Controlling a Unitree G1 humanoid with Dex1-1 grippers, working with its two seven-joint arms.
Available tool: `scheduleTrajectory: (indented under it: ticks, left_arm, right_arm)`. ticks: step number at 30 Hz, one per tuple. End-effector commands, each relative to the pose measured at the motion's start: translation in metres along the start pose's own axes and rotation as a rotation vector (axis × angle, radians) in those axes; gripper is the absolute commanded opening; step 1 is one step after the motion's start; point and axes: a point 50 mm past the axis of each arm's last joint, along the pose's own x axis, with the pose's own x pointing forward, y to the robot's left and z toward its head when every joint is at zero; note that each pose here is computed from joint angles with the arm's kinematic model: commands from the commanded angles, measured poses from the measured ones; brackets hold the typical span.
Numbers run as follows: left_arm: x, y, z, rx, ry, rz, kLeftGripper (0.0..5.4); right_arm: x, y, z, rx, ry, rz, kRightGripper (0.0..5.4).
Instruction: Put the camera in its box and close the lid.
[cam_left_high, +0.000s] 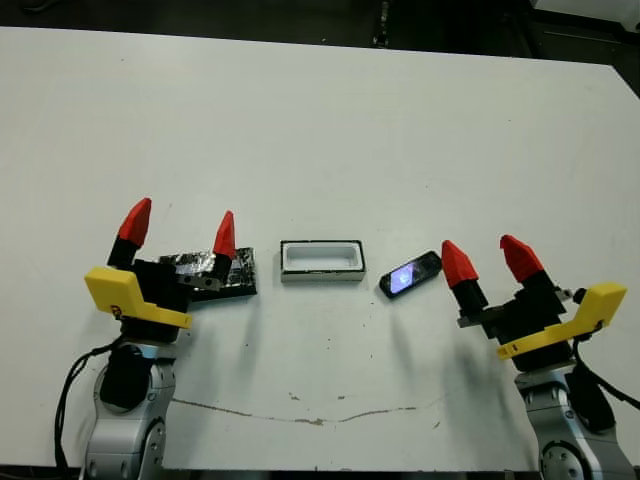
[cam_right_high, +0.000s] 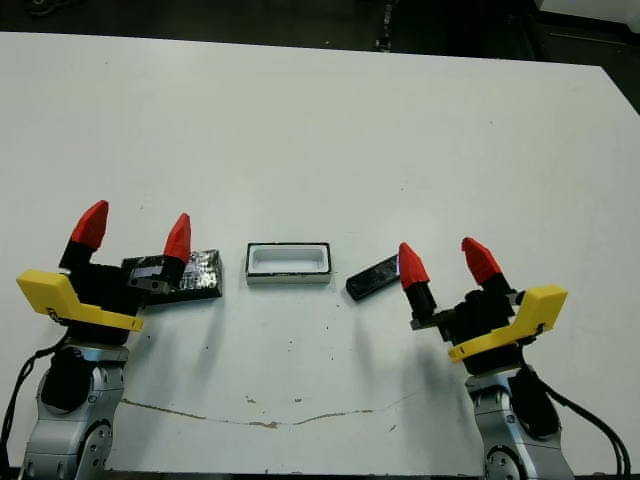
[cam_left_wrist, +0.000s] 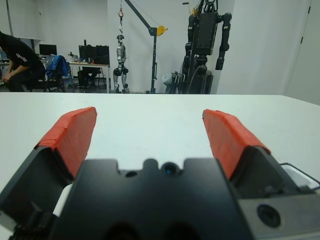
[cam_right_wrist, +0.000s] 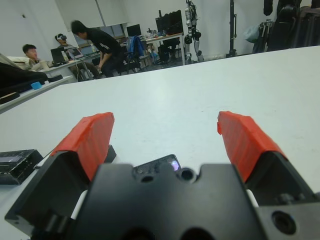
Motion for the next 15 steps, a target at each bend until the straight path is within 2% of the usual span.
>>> scheduleTrajectory:
  ticks: [1, 9, 12, 15]
  left_arm:
    - [-0.003, 0.001, -0.003, 0.001, 0.023, -0.001, 5.39]
    - [-0.004, 0.0, -0.003, 0.0, 0.025, -0.011, 5.39]
    - [-0.004, 0.0, -0.003, 0.005, 0.025, -0.007, 5.39]
    - [-0.003, 0.0, -0.003, 0.004, 0.023, -0.008, 5.39]
  right_arm:
    - [-0.002, -0.003, 0.0, -0.016, 0.013, -0.005, 5.38]
    - [-0.003, -0.003, -0.002, -0.014, 0.024, 0.011, 5.38]
    - [0.0, -0.009, 0.003, -0.076, 0.028, 0.027, 5.38]
    - [0.01, -0.026, 0.023, -0.211, 0.035, 0.128, 5.38]
